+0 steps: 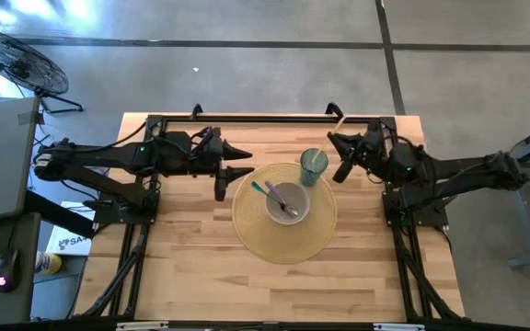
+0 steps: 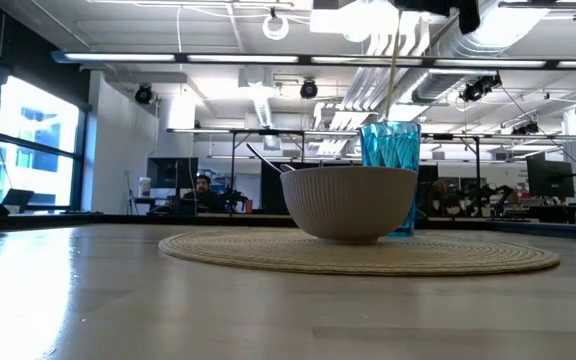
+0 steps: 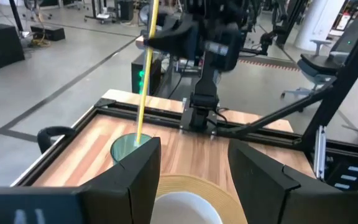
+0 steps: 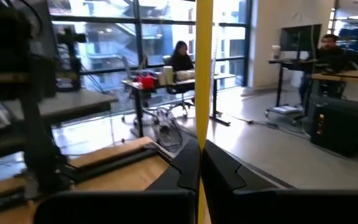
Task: Pick & Place Utensil
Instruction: Put the yellow straw into the green cup on the table placemat
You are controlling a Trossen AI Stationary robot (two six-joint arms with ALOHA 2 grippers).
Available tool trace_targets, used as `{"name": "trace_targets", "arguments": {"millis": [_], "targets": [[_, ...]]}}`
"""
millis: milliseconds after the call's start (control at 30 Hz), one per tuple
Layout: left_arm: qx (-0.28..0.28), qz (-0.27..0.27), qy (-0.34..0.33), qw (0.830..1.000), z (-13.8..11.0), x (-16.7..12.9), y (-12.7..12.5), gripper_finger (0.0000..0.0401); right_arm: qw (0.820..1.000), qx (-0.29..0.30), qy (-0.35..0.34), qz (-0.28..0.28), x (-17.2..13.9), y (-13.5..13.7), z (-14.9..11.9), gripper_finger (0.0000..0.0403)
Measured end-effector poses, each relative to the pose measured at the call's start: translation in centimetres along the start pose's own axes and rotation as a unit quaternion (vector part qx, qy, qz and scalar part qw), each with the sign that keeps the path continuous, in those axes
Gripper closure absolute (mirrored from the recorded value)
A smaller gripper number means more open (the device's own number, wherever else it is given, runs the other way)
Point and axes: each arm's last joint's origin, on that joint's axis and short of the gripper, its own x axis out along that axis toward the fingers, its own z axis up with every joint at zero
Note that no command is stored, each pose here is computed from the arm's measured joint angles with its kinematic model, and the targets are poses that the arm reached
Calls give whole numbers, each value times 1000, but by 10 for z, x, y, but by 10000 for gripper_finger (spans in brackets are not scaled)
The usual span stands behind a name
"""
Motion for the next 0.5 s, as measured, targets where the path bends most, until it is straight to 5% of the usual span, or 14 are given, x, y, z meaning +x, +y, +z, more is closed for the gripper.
{"name": "trace_targets", "arguments": {"millis": [267, 500], "targets": [[3, 15, -3, 1000, 1, 0, 1, 215, 999, -24, 41, -11, 6, 3, -41, 384], [42, 99, -21, 994, 6, -12, 7, 215, 999, -8, 48, -17, 8, 4, -48, 324]]}}
